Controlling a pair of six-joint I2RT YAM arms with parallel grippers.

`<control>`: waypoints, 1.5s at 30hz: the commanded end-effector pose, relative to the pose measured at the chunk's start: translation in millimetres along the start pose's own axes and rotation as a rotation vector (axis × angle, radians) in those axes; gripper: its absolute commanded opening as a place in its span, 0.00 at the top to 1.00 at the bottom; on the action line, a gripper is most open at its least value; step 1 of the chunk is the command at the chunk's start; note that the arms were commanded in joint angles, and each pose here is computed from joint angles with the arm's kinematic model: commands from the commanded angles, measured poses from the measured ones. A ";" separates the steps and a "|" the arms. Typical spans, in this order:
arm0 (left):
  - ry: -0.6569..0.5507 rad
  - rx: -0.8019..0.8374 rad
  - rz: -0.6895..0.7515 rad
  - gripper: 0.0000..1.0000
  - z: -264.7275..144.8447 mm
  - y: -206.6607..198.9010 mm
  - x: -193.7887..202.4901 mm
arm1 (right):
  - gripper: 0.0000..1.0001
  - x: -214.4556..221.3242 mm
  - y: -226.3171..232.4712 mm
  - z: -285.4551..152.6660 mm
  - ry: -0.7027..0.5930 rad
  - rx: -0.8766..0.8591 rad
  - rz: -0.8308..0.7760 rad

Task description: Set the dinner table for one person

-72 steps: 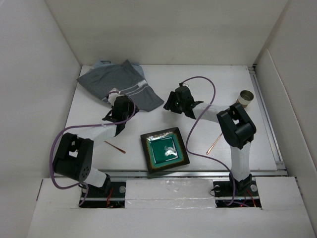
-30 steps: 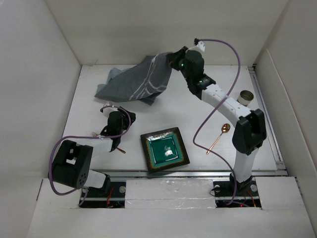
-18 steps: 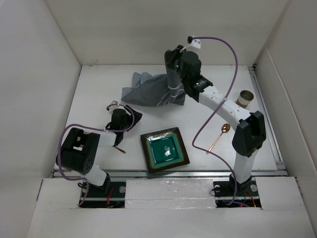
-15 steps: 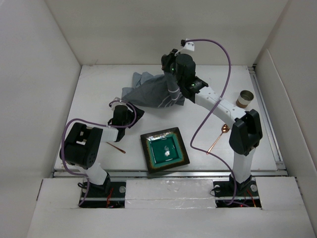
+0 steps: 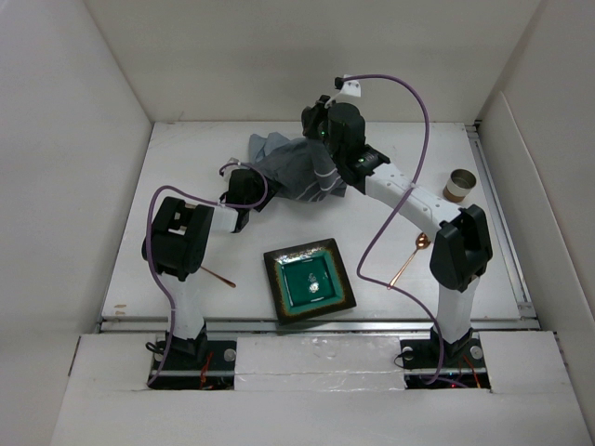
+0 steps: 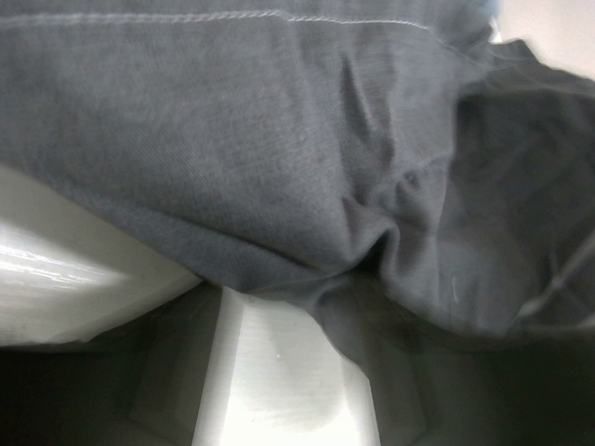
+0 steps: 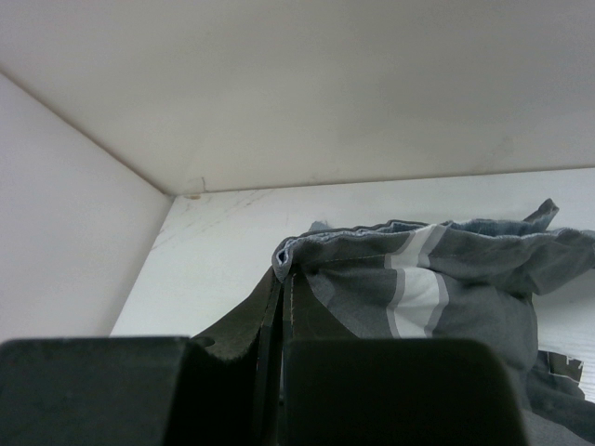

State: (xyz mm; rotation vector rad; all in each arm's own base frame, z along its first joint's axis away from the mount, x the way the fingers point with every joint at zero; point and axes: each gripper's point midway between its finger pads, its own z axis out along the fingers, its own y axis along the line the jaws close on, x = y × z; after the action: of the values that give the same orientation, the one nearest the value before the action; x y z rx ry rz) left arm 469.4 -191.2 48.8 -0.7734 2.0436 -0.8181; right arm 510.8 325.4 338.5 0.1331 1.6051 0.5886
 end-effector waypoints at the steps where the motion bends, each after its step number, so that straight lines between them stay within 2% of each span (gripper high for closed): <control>1: -0.029 -0.002 -0.016 0.66 7.9 -15.2 -16.2 | 1.00 -67.4 28.4 -30.4 -0.121 -0.090 0.019; 3: -0.071 -0.021 -0.024 0.94 10.0 -13.1 -42.5 | 1.00 -66.9 31.1 -37.1 -0.107 -0.114 0.016; 4: -0.103 0.015 -0.031 1.00 3.1 -26.5 -60.3 | 1.00 -70.0 33.1 -41.2 -0.106 -0.125 0.011; 6: -0.180 0.057 -0.034 1.00 -13.4 -37.1 -95.9 | 1.00 -82.7 29.4 -52.5 -0.114 -0.125 -0.012; 8: -0.285 0.138 -0.002 1.00 -45.6 -82.1 -141.6 | 1.00 -104.5 22.3 -64.7 -0.146 -0.119 -0.012; 10: -0.339 0.098 0.101 1.00 -64.3 -104.8 -168.6 | 1.00 -108.2 9.8 -70.4 -0.146 -0.107 -0.016; 11: -0.405 0.150 0.140 1.00 -79.9 -147.4 -199.6 | 1.00 -114.5 -0.9 -72.5 -0.157 -0.092 -0.017; 12: -0.417 0.168 0.172 1.00 -87.4 -164.8 -209.6 | 1.00 -123.5 -5.4 -80.6 -0.172 -0.089 -0.012; 13: -0.383 0.138 0.246 1.00 -81.0 -164.5 -208.4 | 1.00 -111.2 -17.8 -82.2 -0.146 -0.068 -0.016; 14: -0.419 0.186 0.276 1.00 -94.5 -203.1 -231.5 | 1.00 -109.8 -29.5 -84.7 -0.142 -0.052 -0.006; 15: -0.416 0.156 0.301 1.00 -91.6 -206.5 -237.8 | 1.00 -115.8 -31.9 -94.1 -0.164 -0.063 0.008; 16: -0.408 0.123 0.367 1.00 -80.4 -214.4 -243.1 | 1.00 -86.6 -46.3 -96.4 -0.114 -0.041 0.007; 17: -0.389 0.106 0.406 1.00 -72.4 -218.5 -241.0 | 1.00 -79.5 -58.0 -98.9 -0.106 -0.022 0.025; 18: -0.370 0.069 0.435 0.98 -63.1 -214.4 -242.4 | 1.00 -74.6 -66.3 -101.5 -0.109 -0.014 0.034; 19: -0.308 0.015 0.463 0.74 -42.5 -209.7 -235.5 | 1.00 -66.9 -71.0 -105.6 -0.100 -0.008 0.041; 20: -0.273 -0.006 0.508 0.57 -31.5 -203.8 -231.8 | 1.00 -43.7 -88.5 -106.1 -0.060 0.028 0.045; 22: -0.175 -0.046 0.533 0.27 -5.4 -183.0 -209.1 | 1.00 -25.9 -108.0 -104.5 -0.032 0.065 0.046; 23: -0.143 -0.064 0.536 0.23 2.2 -169.7 -199.8 | 1.00 -11.2 -116.8 -104.3 -0.007 0.089 0.048; 26: -0.098 -0.069 0.514 0.22 5.5 -141.4 -180.8 | 1.00 -4.8 -144.8 -100.7 0.007 0.140 0.064; 29: -0.154 -0.082 0.448 0.25 -18.5 -116.4 -187.0 | 1.00 -9.0 -154.6 -95.3 0.005 0.147 0.066; 30: -0.232 -0.135 0.413 0.28 -27.4 -108.8 -199.1 | 1.00 -16.6 -157.7 -92.9 -0.008 0.155 0.066; 33: -0.298 -0.169 0.360 0.35 -55.8 -91.8 -196.7 | 1.00 -16.7 -161.5 -84.8 0.015 0.163 0.052; 34: -0.340 -0.180 0.287 0.50 -78.5 -70.6 -189.1 | 1.00 -24.2 -167.0 -80.4 0.007 0.171 0.050; 35: -0.340 -0.180 0.286 0.50 -78.7 -70.4 -189.0 | 1.00 -21.6 -168.3 -79.3 0.012 0.173 0.049; 36: -0.401 -0.113 0.236 0.56 -99.7 -85.8 -195.2 | 1.00 -21.3 -166.7 -77.5 0.015 0.165 0.050; 37: -0.366 -0.162 0.215 0.56 -99.8 -48.2 -170.2 | 1.00 -20.5 -167.6 -76.3 0.021 0.153 0.053; 38: -0.380 -0.173 0.192 0.56 -107.1 -36.7 -164.3 | 1.00 -22.1 -170.6 -75.0 0.019 0.151 0.057; 39: -0.418 -0.125 0.172 0.54 -120.5 -43.9 -166.4 | 1.00 -18.3 -171.2 -74.4 0.026 0.149 0.060; 40: -0.372 -0.163 0.144 0.53 -117.5 -13.3 -142.9 | 1.00 -13.6 -171.0 -75.1 0.036 0.140 0.063; 41: -0.313 -0.140 0.112 0.53 -116.9 -5.3 -123.3 | 1.00 -13.7 -172.8 -75.0 0.029 0.130 0.071; 42: -0.318 -0.133 0.111 0.53 -116.9 -7.1 -124.5 | 1.00 -13.7 -172.8 -75.0 0.029 0.130 0.071; 45: -0.200 -0.121 0.057 0.52 -107.6 17.4 -85.7 | 1.00 -13.1 -171.2 -77.8 0.034 0.101 0.086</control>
State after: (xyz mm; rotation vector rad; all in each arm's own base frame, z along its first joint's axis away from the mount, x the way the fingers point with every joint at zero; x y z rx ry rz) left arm 430.8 -68.9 178.7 -0.7538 1.8438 -0.4635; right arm 479.7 147.1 245.8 0.2907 1.7619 0.5034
